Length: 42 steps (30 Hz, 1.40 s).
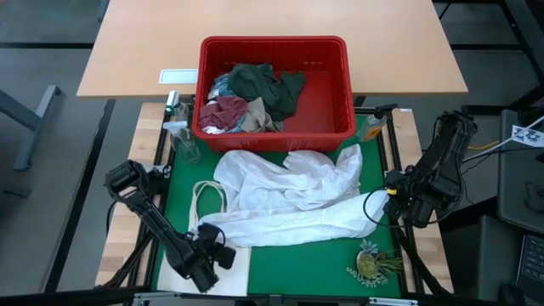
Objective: Fold Laundry from Bin
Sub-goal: Fold the white polo shirt
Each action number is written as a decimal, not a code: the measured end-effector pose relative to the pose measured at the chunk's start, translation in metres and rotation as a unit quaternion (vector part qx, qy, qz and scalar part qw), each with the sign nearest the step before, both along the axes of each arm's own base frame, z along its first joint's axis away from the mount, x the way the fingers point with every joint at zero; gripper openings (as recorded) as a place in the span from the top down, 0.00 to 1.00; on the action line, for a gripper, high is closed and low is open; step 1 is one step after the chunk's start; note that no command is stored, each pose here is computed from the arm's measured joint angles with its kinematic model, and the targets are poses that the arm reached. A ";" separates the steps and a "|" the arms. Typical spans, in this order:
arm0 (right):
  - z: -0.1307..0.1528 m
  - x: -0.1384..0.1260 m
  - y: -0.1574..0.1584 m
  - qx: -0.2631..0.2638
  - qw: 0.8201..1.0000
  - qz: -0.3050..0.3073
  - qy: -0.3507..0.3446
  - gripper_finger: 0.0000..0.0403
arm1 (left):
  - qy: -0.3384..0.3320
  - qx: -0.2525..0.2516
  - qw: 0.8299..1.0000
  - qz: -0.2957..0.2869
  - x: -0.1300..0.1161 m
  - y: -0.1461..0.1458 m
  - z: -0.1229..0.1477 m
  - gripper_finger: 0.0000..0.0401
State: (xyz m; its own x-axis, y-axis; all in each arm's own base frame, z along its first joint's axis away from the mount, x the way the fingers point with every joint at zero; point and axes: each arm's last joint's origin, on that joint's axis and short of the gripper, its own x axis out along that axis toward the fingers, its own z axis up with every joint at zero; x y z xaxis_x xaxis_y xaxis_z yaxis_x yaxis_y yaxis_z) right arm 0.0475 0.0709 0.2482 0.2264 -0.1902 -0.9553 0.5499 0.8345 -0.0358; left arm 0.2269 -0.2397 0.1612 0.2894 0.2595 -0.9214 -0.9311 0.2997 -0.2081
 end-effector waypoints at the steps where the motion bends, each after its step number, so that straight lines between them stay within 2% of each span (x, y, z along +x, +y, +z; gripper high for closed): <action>1: 0.000 0.000 0.000 0.000 1.000 0.000 0.000 0.99 | 0.001 0.001 1.000 0.001 0.001 0.002 0.000 0.75; 22: 0.000 0.000 0.000 0.000 1.000 0.000 0.000 0.99 | -0.017 0.053 0.998 -0.015 0.018 0.019 0.001 0.77; 25: 0.000 0.000 0.000 0.000 1.000 0.000 0.000 0.99 | -0.013 0.057 0.998 -0.022 0.020 0.022 0.001 0.81; 30: 0.000 0.000 0.000 0.000 1.000 0.000 0.000 0.99 | -0.005 0.064 0.997 -0.037 0.022 0.024 0.001 0.97; 35: 0.000 -0.001 0.001 0.010 1.000 -0.001 0.017 0.99 | 0.068 0.046 0.996 -0.044 0.014 0.022 0.009 0.99; 42: 0.017 0.000 0.004 0.046 0.999 0.009 0.015 0.99 | 0.196 0.041 0.979 -0.043 -0.003 0.022 0.028 1.00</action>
State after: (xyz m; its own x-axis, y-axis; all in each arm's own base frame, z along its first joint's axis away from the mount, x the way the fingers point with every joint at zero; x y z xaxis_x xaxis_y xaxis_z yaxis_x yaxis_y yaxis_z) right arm 0.0472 0.0745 0.2656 0.2007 -0.0964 -0.9749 0.5338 0.8452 0.0263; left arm 0.2238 -0.2173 0.1890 -0.0586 0.3279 -0.9429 -0.9049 0.3814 0.1889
